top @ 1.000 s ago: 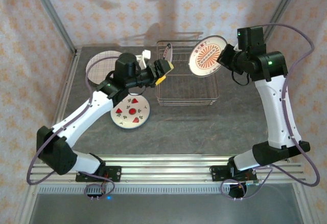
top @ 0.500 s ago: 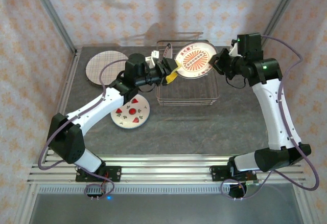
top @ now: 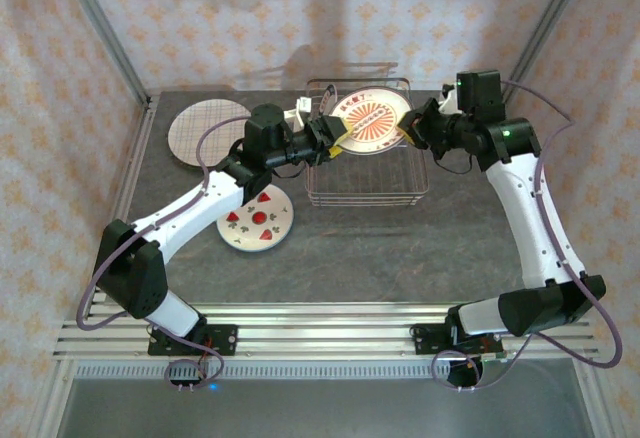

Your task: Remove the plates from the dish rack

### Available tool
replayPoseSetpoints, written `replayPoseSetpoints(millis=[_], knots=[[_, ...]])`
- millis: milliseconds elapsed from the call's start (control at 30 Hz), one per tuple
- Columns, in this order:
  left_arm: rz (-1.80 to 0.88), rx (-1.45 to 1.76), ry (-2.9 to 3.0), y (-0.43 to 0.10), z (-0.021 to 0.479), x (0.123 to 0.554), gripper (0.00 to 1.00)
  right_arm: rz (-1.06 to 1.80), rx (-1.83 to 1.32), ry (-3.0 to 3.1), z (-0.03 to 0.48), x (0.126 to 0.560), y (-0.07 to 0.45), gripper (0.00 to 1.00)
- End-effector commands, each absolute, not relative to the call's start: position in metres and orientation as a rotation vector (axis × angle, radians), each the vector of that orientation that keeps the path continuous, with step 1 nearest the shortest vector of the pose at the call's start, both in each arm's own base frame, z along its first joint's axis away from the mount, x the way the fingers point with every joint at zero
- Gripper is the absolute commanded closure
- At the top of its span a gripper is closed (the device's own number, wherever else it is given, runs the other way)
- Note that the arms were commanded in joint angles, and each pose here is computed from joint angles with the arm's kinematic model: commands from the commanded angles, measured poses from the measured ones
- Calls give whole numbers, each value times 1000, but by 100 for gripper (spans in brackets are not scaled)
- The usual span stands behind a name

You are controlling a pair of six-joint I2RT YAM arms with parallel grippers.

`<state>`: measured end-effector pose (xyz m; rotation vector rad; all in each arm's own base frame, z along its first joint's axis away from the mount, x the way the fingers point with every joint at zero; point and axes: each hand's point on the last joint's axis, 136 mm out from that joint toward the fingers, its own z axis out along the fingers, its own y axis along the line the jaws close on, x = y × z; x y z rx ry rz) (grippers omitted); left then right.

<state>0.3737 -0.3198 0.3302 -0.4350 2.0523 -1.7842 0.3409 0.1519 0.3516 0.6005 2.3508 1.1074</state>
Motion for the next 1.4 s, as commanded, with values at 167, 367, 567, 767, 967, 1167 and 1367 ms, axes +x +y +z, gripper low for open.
replayPoseSetpoints(millis=[167,367,567,767,967,1167,1367], knots=[[-1808,-411,2029,-322,334,372,92,1188,561,2288,368,340,157,100],[-1815,-418,2009,-319,339,369,100,1129,551,2315,364,339,153,91],[-1823,-429,1966,-311,350,364,100,1054,534,2315,365,336,145,62],[-1789,-471,1928,-289,354,361,100,946,517,2292,370,333,131,49],[-1702,-548,1913,-247,350,353,100,838,384,2183,394,326,121,46],[-1599,-659,1908,-196,336,342,100,787,85,1993,430,312,140,43],[-1427,-751,1998,-159,298,314,100,772,-214,1753,449,285,167,25]])
